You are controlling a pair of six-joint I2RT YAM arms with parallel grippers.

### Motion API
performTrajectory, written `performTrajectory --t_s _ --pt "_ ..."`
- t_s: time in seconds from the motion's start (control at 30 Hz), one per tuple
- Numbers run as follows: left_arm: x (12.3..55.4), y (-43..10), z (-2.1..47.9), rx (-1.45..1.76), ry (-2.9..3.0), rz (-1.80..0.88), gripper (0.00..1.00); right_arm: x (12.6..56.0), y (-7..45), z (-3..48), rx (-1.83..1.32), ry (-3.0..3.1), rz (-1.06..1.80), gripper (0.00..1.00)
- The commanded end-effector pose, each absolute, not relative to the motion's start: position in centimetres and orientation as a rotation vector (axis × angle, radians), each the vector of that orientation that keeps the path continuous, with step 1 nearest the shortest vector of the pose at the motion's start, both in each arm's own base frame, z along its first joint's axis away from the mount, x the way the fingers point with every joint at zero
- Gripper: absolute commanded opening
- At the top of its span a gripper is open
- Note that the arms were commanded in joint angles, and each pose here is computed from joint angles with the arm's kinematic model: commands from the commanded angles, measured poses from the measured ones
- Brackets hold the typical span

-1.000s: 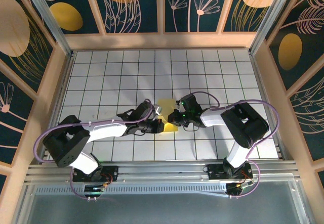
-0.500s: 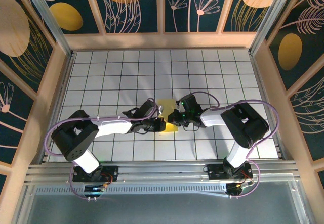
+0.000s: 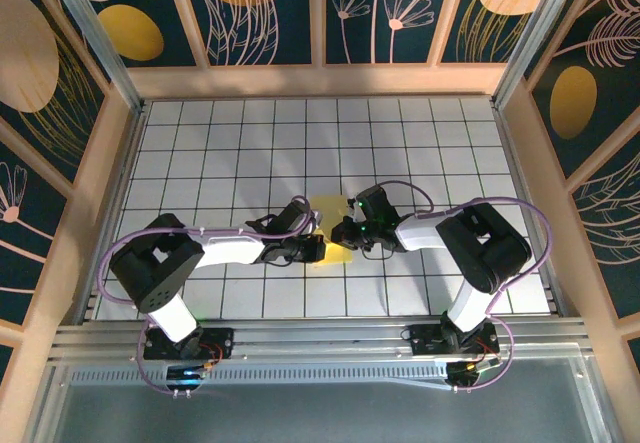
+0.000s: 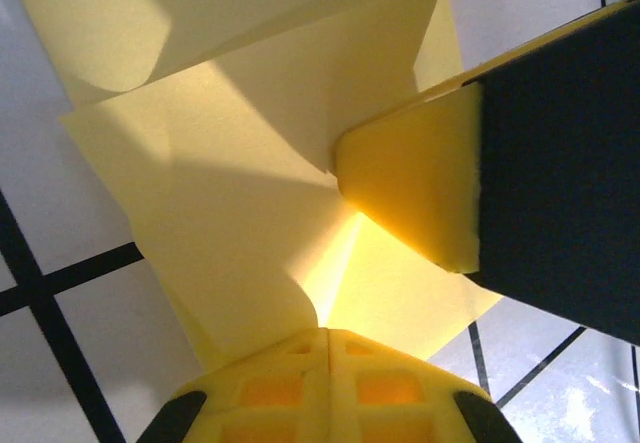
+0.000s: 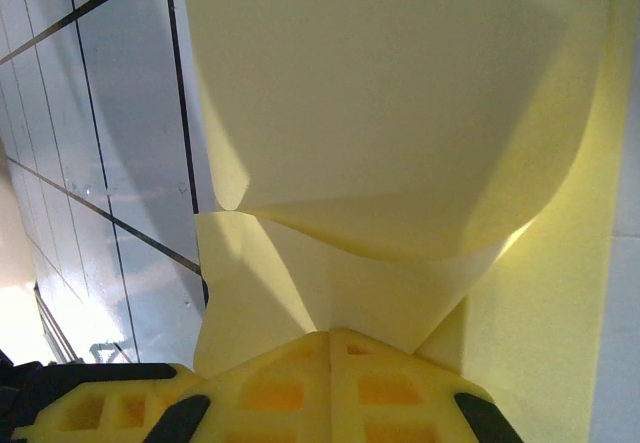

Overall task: Fold a paper plane with a square sheet of paper (fold left side to right side)
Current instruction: Fold the triangle a second time at the center of the table.

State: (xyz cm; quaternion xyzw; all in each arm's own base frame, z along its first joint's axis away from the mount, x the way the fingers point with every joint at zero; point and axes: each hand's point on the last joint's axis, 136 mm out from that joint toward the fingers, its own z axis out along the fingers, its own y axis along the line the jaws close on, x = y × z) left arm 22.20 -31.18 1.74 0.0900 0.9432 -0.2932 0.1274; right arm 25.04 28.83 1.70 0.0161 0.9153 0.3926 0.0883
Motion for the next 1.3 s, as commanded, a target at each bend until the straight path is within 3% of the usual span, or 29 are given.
performTrajectory --t_s 0.0,0.4,0.8,1.27 --pt "22.4 -30.9 1.3 0.270 2.752 -0.823 0.00 23.8 27.8 -0.2 0.055 2.812 1.065 0.00" --pt "21.7 -30.2 0.2 0.249 2.784 -0.802 0.00 24.1 28.2 0.4 0.035 2.797 1.082 0.00" --pt "21.3 -29.1 -0.9 0.227 2.816 -0.750 0.00 26.1 29.8 5.8 -0.057 2.579 1.193 0.00" --pt "21.3 -28.8 -1.1 0.224 2.824 -0.721 0.00 25.4 30.4 3.3 -0.070 2.626 1.179 0.00"
